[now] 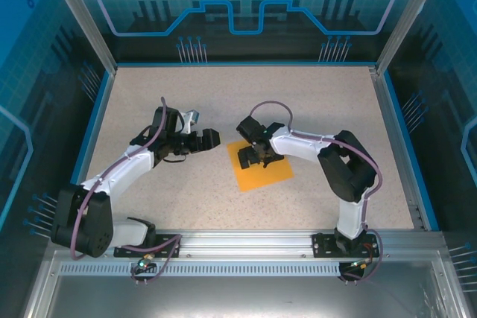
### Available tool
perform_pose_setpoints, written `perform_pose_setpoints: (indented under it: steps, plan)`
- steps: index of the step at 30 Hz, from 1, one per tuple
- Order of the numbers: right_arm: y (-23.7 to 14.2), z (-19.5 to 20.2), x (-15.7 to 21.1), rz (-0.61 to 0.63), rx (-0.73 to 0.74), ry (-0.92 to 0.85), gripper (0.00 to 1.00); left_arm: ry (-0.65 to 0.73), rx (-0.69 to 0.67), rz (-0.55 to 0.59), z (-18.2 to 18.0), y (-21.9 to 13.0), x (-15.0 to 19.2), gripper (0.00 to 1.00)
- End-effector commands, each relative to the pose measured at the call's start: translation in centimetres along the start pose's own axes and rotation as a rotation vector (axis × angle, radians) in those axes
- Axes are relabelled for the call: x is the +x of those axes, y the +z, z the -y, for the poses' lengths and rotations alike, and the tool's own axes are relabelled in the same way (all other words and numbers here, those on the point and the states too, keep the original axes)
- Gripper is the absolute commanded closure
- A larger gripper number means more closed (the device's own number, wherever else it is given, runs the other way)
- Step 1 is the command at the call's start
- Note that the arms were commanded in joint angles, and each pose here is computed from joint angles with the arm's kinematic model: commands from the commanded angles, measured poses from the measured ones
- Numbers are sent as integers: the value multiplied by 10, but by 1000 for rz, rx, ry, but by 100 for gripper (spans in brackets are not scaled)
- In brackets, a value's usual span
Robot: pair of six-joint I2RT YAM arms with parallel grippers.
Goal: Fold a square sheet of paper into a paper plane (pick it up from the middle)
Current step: Move the paper to the center of the table, then fold the square sheet of paper in half at the center of the table.
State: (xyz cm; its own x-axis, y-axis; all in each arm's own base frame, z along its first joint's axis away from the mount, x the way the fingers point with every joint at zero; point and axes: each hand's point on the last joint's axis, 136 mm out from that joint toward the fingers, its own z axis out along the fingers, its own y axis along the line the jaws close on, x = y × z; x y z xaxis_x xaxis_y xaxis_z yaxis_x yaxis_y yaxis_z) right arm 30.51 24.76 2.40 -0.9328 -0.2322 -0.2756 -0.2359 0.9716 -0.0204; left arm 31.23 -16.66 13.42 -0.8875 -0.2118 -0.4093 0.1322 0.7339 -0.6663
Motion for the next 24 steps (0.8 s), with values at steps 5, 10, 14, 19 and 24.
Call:
perform_pose_setpoints:
  steps: [5,10,14,19,24]
  plan:
    - [19,-3,5,-33,-14,-19,2,-22,-3,-17,-4,0,11,1]
    - [32,-3,13,-63,-16,-14,4,-14,-8,-23,-4,-1,11,1]
    - [41,2,22,-102,19,-14,6,-18,-9,-27,-5,1,12,1]
    - [42,3,24,-102,21,7,13,-22,-8,-31,-7,3,14,1]
    - [45,4,26,-106,25,11,18,-21,-8,-39,-7,3,15,1]
